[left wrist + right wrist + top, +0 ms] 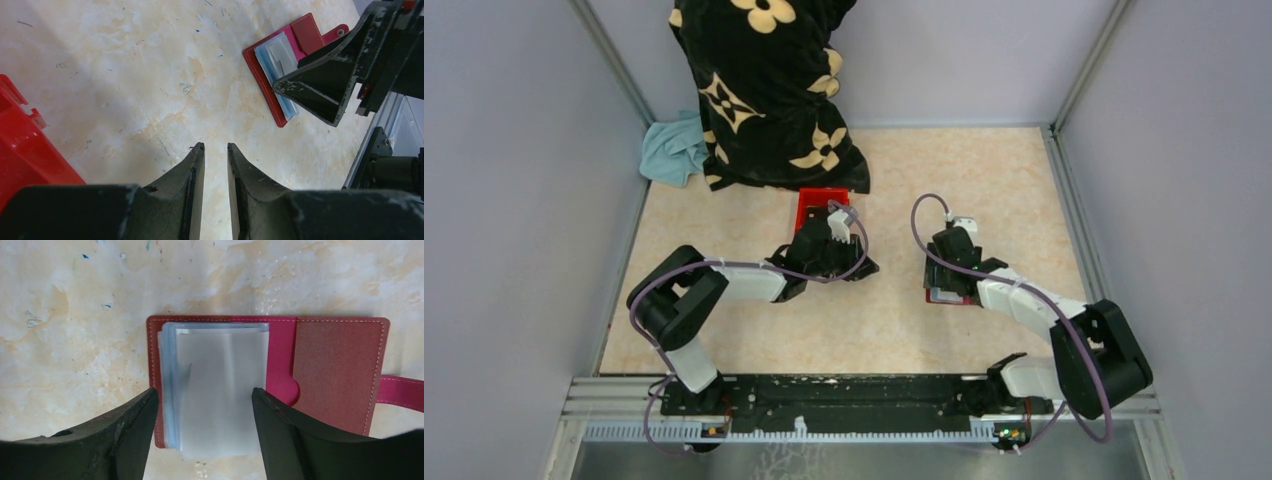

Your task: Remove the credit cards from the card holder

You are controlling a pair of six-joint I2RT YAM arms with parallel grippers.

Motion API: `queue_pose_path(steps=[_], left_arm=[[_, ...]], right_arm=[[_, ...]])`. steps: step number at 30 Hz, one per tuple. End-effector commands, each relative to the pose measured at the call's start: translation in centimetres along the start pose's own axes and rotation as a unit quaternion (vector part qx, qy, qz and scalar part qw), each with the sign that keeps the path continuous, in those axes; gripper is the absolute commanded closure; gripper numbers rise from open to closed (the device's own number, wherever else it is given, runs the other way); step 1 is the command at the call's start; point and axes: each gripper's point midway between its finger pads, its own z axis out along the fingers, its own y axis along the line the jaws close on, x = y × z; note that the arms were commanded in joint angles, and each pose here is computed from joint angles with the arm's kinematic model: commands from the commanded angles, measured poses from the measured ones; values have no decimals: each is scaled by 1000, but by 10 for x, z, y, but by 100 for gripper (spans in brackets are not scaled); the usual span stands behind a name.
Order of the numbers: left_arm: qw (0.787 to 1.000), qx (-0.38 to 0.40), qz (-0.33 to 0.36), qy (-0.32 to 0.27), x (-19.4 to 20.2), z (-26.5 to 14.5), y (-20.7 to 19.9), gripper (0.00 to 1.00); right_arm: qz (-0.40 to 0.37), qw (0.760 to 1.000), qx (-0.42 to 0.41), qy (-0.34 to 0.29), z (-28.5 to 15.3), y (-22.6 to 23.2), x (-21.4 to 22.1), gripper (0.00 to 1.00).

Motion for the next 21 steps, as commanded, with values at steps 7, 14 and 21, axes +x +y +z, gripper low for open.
queue_pose_path(steps=[7, 14, 21], left_arm=[[1000, 10, 12, -14, -12, 2, -7, 71], [1000, 11, 13, -13, -12, 2, -7, 71], [1000, 11, 13, -11, -11, 3, -7, 71]], right_arm=[[7, 1000, 5, 2, 16, 8, -1, 49], [6, 1000, 7, 10, 21, 8, 3, 69], [13, 1000, 6, 0, 16, 8, -1, 94]])
